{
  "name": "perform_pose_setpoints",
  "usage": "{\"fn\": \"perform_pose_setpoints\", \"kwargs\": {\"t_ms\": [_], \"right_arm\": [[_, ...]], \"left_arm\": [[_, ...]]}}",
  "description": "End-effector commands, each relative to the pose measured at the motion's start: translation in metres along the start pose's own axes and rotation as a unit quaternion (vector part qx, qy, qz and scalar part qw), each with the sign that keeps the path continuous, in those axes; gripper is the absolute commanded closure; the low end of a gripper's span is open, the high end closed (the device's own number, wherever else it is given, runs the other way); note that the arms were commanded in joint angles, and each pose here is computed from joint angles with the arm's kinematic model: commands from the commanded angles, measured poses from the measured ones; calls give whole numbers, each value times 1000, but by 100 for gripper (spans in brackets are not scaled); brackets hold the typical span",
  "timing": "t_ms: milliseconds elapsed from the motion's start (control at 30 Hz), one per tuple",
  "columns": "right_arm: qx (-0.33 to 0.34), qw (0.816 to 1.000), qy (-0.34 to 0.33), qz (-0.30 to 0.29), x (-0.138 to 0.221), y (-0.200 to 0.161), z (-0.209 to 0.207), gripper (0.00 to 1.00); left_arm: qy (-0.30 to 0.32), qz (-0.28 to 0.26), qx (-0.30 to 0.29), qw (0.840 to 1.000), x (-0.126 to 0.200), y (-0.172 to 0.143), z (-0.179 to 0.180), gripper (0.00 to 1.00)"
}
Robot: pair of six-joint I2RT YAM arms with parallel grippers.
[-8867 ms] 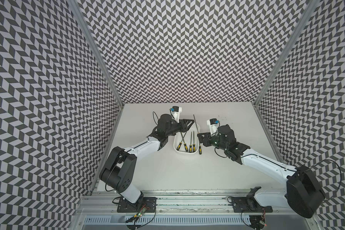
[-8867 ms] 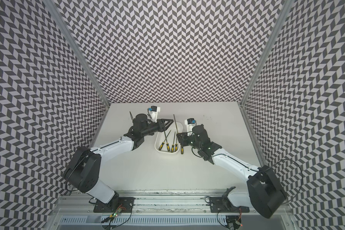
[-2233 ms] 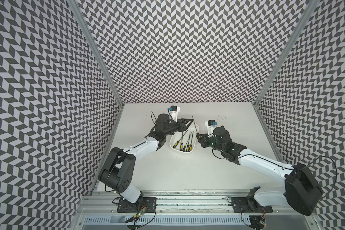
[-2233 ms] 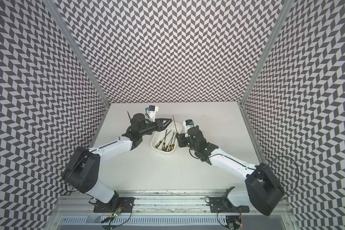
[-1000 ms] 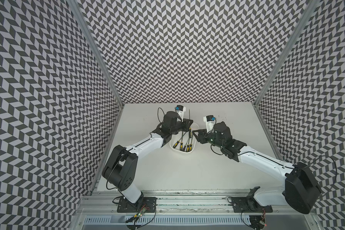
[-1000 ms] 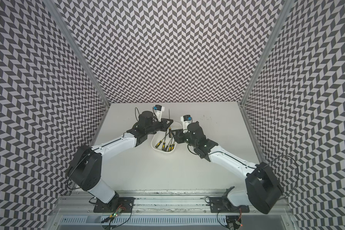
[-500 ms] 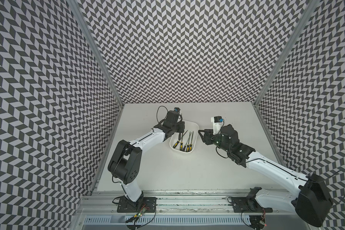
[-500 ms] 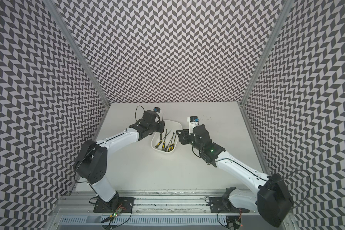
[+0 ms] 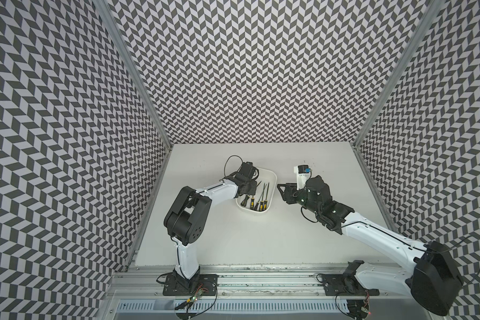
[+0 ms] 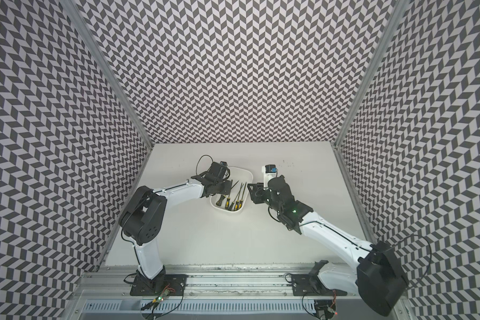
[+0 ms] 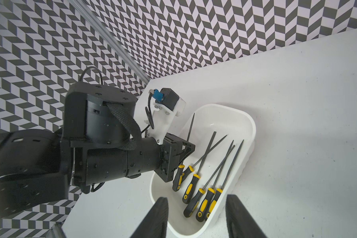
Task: Put the file tool into the storage box
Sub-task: Place the file tool in the storage box.
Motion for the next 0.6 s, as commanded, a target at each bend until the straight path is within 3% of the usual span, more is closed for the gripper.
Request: {"fn": "perform_pose_setpoints", "kwargs": {"t_ms": [0,100,233,333,567], "right_arm": [[-1,999,-6,-33,8,15,-1,51],[-1,999,-6,-34,9,16,-1,51],[-1,999,-12,-40,12,19,-2,51],[0,999,-11,-43,13,20,-2,51],[0,999,-14,-43,13,19,-3,51]], "left_arm": [[21,1,-16,1000,-5,2,-1,100],[27,3,-22,999,-7,2,-3,92],[35,3,-24,999,-9,3,-4,70],[38,-2,-22,999,-7,5,-5,60],[36,-30,-13,999,12,19,-11,58]]}}
Point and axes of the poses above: each gripper's point midway between its finger pads, its own x axis back along the fingers, its own z axis along the line the jaws close on, y = z × x, the point moved 2 cm from there along x, back along the fingers, and after that the axes turned 15 degrees about x, right-handed, at the moved point
